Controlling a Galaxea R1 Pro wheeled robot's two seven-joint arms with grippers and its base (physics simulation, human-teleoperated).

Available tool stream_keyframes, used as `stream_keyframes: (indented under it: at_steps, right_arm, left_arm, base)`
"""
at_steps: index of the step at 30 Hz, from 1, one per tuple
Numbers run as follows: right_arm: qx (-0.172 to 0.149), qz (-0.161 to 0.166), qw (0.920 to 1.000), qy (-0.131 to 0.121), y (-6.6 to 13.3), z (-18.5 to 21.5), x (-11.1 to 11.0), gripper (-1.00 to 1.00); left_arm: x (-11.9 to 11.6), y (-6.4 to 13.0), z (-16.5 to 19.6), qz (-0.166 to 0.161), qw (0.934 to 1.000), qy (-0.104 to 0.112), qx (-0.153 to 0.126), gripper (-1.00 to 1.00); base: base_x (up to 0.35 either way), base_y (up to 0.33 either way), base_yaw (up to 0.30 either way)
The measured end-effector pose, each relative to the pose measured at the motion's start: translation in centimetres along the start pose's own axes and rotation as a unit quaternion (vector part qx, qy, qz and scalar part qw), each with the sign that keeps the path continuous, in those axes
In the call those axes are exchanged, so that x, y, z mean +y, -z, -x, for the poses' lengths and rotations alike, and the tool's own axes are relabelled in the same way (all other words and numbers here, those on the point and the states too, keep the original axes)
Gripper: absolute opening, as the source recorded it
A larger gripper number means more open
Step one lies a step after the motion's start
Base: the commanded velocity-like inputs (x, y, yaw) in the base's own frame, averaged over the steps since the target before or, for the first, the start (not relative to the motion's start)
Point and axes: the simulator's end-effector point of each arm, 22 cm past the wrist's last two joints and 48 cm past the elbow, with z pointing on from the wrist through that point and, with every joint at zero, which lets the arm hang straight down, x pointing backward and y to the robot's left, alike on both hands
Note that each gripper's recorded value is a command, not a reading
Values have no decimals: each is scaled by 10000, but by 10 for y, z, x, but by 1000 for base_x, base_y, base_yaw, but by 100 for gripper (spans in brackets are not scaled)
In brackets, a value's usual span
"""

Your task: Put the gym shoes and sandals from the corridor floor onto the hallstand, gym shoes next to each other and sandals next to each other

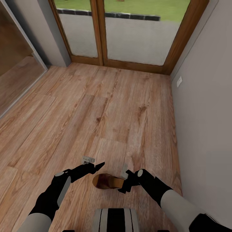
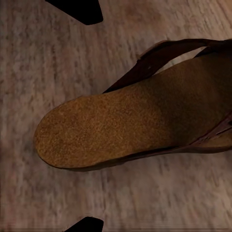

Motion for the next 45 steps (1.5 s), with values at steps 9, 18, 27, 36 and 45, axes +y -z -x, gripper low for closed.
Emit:
stream_keyframes:
  at_steps: [9,18,27,36,45]
  right_arm:
    - [14,-9,10000,16,0,-1,0,100]
    - [38,-6,10000,26,-1,0,1,100]
    - [47,-15,10000,21,-1,0,1,100]
    - [42,-776,9970,13,1,1,-32,100]
    - [36,-1091,9940,12,3,2,-45,100]
  left_arm:
    - [0,0,0,1,10000,0,-2,100]
    - [0,0,0,0,10000,0,-2,100]
    - [0,0,0,0,10000,-1,-2,100]
    - [0,0,0,1,10000,1,0,100]
    - [1,0,0,5,10000,-2,1,100]
  base:
    - [9,-2,0]
    - [0,0,0]
    - [0,0,0]
    - [0,0,0]
    - [0,0,0]
